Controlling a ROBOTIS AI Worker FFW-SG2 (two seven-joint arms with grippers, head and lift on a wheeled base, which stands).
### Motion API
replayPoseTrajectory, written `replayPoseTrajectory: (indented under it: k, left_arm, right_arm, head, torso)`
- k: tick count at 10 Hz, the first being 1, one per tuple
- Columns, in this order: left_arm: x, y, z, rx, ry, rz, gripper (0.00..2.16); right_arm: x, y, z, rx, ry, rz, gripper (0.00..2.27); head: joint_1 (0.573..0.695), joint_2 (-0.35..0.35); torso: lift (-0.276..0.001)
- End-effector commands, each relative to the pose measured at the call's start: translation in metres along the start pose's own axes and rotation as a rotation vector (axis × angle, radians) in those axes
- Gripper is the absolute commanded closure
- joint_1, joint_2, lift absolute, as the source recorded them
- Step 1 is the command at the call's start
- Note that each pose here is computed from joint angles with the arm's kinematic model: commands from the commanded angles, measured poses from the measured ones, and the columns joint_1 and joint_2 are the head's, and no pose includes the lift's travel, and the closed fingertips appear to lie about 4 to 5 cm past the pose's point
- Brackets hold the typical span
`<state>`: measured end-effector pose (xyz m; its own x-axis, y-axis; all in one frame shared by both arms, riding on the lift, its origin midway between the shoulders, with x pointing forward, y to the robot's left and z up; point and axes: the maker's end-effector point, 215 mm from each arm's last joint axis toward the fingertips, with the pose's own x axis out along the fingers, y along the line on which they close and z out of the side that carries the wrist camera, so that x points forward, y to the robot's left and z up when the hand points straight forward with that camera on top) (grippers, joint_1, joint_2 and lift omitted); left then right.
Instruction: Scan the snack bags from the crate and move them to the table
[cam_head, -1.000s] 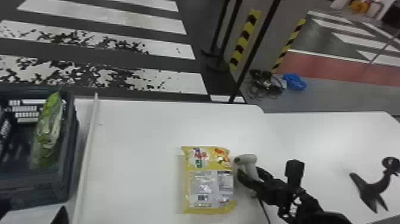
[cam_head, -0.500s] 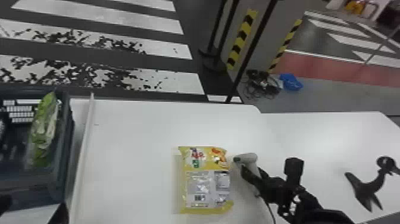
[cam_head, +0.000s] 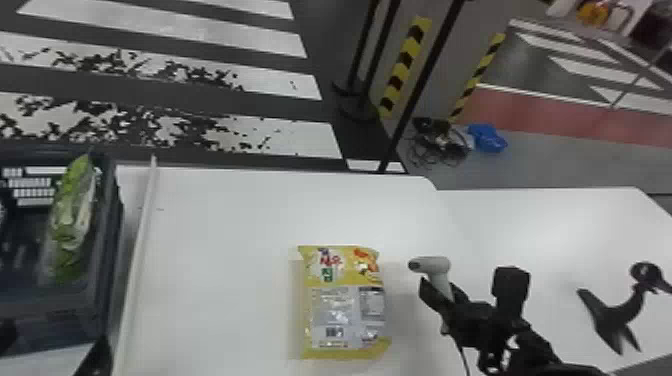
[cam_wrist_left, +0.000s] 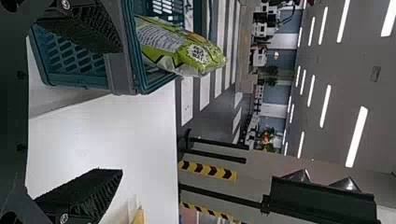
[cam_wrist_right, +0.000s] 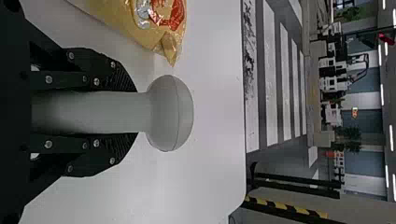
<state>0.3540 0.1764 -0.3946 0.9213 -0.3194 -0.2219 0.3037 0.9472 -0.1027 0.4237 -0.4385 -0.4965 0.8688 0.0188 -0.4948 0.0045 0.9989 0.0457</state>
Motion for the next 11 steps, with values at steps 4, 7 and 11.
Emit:
replayPoseTrajectory:
  k: [4, 7, 11]
  left_arm:
    - [0.003, 0.005, 0.003, -0.004, -0.005, -0.012, 0.08]
    - [0.003, 0.006, 0.004, -0.003, -0.005, -0.016, 0.08]
    - [0.004, 0.007, 0.006, -0.010, -0.018, -0.021, 0.08]
  right_arm:
    - [-0.065, 0.019, -0.013, 0.098, 0.020, -0.077, 2.24]
    - [-0.092, 0.043, -0.022, 0.152, 0.019, -0.082, 2.24]
    - [-0.117, 0.112, -0.037, 0.189, 0.028, -0.030, 2.24]
  head:
    - [0.695, -0.350]
    - [0.695, -0.350]
    - [0.695, -0.319]
  torso:
    - [-0.095]
    - [-0.095]
    - [-0.095]
